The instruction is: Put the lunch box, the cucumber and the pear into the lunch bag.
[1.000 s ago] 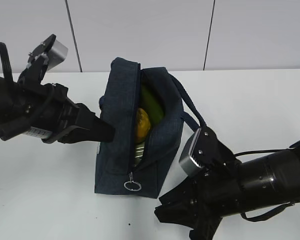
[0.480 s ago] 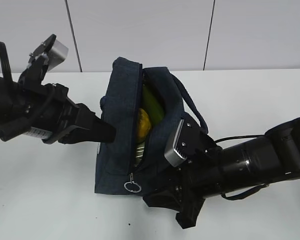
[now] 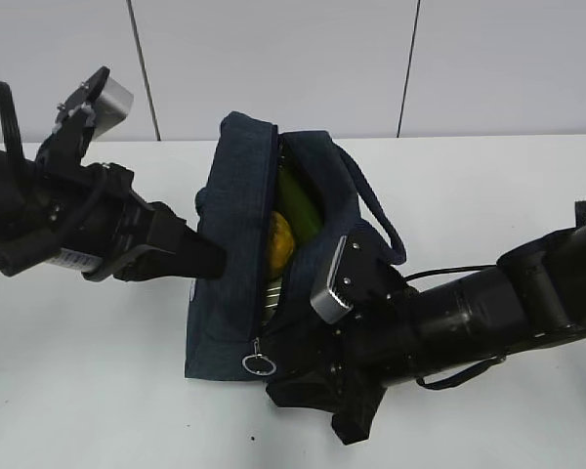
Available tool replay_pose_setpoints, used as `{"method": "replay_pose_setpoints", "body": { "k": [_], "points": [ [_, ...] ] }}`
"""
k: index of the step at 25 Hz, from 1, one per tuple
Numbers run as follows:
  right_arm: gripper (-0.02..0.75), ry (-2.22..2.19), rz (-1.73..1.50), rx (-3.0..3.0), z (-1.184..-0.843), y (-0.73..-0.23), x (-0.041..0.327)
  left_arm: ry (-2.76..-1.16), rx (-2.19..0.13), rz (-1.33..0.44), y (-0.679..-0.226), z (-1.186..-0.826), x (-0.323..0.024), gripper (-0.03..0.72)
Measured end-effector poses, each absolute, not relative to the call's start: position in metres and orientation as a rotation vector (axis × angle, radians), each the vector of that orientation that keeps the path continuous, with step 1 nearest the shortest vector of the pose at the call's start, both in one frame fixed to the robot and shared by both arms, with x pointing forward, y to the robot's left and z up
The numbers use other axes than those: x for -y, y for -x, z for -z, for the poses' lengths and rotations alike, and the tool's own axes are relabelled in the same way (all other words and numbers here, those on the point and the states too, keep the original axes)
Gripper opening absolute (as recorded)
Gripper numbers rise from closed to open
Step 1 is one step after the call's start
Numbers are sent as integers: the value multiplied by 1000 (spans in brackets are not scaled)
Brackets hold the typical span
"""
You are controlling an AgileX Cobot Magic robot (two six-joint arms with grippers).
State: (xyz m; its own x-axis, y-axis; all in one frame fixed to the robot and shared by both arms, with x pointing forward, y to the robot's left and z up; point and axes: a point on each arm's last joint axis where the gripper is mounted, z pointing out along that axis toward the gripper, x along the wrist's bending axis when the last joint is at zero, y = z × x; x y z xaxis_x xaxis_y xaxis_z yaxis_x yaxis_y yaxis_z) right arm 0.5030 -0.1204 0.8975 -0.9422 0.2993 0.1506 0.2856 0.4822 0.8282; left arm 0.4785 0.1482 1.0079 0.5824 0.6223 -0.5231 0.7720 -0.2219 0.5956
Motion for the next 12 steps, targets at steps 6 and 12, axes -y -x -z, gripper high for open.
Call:
{"method": "replay_pose_setpoints", "body": {
  "k": [6,12],
  "points": [
    [292,-518,-1552,-2693,-897,-503,118,-1935,-1117,218,-478,-1008,-148,-13],
    [291,-504,-1565,-2681,-899,-508,115,-1922,-1123,224,-479,-1009,-148,-13]
  ]
}}
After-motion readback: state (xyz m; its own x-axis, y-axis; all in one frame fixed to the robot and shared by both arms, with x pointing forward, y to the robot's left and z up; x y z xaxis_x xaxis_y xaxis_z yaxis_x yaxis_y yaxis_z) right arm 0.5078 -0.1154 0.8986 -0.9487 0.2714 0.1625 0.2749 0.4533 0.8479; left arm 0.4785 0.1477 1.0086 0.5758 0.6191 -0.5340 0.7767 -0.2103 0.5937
